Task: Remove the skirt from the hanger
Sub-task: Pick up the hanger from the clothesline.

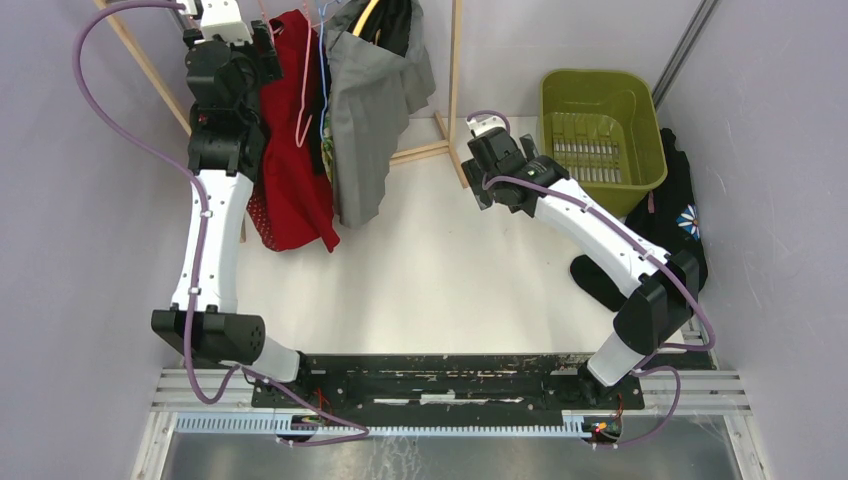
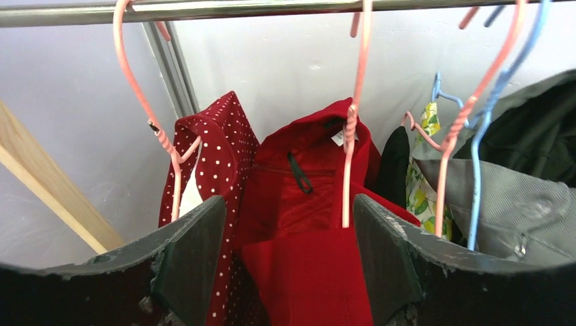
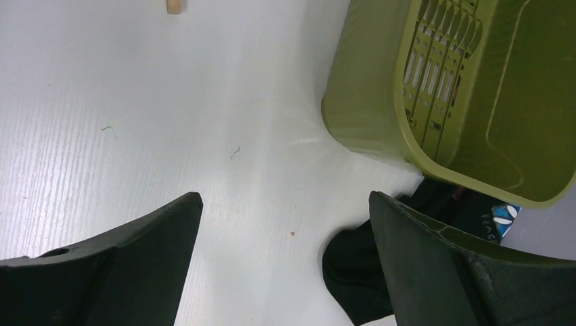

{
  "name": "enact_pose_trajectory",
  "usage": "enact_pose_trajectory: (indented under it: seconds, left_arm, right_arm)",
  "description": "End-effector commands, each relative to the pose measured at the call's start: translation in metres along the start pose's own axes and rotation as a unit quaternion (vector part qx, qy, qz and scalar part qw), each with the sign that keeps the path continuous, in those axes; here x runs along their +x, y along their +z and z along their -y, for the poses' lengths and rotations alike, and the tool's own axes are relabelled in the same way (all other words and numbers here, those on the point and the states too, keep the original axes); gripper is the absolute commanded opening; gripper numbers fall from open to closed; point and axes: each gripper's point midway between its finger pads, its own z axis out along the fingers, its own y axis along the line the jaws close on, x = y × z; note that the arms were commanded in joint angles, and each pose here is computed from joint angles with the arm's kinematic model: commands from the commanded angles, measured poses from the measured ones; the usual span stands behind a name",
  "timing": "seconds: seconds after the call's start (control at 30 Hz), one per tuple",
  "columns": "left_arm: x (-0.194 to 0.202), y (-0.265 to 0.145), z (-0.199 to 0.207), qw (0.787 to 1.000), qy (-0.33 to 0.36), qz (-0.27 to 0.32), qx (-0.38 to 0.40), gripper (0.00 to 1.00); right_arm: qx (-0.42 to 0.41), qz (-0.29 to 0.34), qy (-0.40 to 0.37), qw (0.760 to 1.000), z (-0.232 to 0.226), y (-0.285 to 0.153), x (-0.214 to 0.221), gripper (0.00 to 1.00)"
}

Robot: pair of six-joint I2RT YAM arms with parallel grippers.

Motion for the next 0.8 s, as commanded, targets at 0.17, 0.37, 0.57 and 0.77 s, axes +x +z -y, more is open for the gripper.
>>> enact_pose_trajectory:
  seconds: [0.17,0.37,0.57,0.77]
  left_arm:
    - [-0.011,0.039,0.017,0.998,-0.055,0.027,0.025,0.76]
    - [0.008,0.058,0.03,0.997,-0.057,0.001,0.046,0.75]
    - [0.048,0.062,0.021,0.999,-0.016,-0.048,0.018,0.66]
    - [0.061,0.069,0.021,0.998,0.013,-0.054,0.018,0.3]
  right_arm:
    - [0.001,0.028,0.021,0.999,0.01,-0.013,-0.007,1.0]
    - [0.001,0.033,0.025,0.999,0.013,-0.016,-0.009,1.0]
    - [0.004,0.034,0.025,0.999,0.015,-0.018,-0.01,1.0]
    - [0.0,0.029,0.026,0.999,0.014,-0.018,-0.006,1.0]
